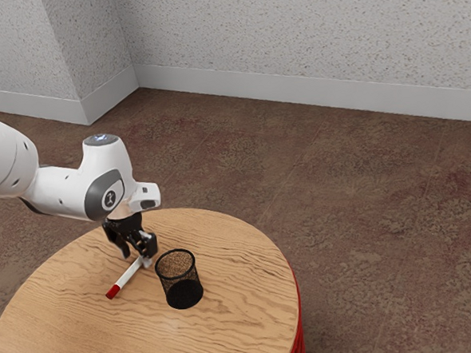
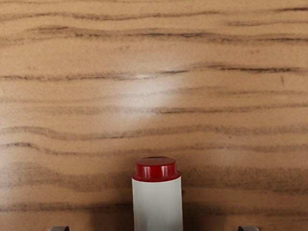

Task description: Put the marker into the pen holder.

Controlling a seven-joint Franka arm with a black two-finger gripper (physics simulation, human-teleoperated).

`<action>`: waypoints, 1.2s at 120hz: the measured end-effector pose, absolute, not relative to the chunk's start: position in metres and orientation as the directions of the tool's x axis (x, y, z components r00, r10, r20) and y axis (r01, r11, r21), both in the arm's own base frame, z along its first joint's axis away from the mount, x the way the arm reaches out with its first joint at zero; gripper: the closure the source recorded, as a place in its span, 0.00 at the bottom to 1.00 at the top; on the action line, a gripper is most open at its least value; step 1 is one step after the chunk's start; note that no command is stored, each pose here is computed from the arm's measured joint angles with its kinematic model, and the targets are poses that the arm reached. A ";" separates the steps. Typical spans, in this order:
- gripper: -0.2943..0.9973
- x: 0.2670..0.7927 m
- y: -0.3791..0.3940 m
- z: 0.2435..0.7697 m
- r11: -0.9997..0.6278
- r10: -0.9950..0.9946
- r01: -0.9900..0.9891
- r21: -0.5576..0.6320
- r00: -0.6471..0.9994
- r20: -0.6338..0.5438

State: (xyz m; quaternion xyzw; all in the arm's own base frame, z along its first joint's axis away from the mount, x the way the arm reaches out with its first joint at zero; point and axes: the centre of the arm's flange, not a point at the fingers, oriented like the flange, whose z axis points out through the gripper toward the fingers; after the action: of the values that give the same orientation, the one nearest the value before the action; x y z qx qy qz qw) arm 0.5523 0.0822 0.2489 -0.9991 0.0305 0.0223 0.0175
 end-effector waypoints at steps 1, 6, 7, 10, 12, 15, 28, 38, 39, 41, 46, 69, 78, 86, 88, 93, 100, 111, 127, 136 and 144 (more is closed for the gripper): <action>0.42 0.552 0.082 0.249 -0.998 -0.060 -0.062 -0.033 0.997 -0.046; 0.47 0.552 0.083 0.249 -0.998 -0.059 -0.060 -0.032 0.997 -0.045; 0.48 0.552 0.083 0.250 -0.998 -0.059 -0.060 -0.032 0.997 -0.045; 0.50 0.552 0.083 0.250 -0.998 -0.059 -0.060 -0.032 0.997 -0.045; 0.52 0.552 0.082 0.250 -0.998 -0.059 -0.060 -0.031 0.997 -0.045; 0.55 0.552 0.082 0.250 -0.998 -0.059 -0.060 -0.031 0.997 -0.045; 0.64 0.552 0.082 0.251 -0.998 -0.060 -0.061 -0.030 0.997 -0.044; 0.69 0.552 0.082 0.251 -0.998 -0.061 -0.062 -0.029 0.997 -0.046; 0.69 0.552 0.082 0.250 -0.998 -0.061 -0.062 -0.029 0.997 -0.046; 0.70 0.552 0.082 0.250 -0.998 -0.061 -0.063 -0.029 0.997 -0.046; 0.71 0.552 0.082 0.249 -0.998 -0.062 -0.063 -0.029 0.997 -0.048; 0.74 0.552 0.082 0.246 -0.997 -0.063 -0.064 -0.031 0.997 -0.051; 0.75 0.552 0.082 0.244 -0.997 -0.063 -0.064 -0.032 0.997 -0.053; 0.75 0.552 0.082 0.246 -0.997 -0.062 -0.064 -0.033 0.997 -0.049; 0.75 0.552 0.082 0.247 -0.997 -0.062 -0.064 -0.033 0.997 -0.047; 0.76 0.553 0.082 0.250 -0.997 -0.062 -0.064 -0.034 0.997 -0.042; 0.76 0.554 0.081 0.256 -0.997 -0.063 -0.064 -0.035 0.998 -0.031; 0.76 0.557 0.080 0.291 -0.997 -0.066 -0.065 -0.038 0.997 0.029; 0.77 0.556 0.052 0.375 -0.993 -0.115 -0.108 -0.044 0.976 0.184; 0.77 0.544 0.027 0.428 -0.988 -0.157 -0.147 -0.056 0.944 0.290; 0.76 0.527 0.006 0.464 -0.982 -0.191 -0.178 -0.069 0.912 0.363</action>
State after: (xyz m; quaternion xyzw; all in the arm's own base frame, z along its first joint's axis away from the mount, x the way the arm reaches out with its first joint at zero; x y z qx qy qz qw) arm 0.5271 0.0059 0.4643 -0.9776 0.0942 -0.1874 0.0170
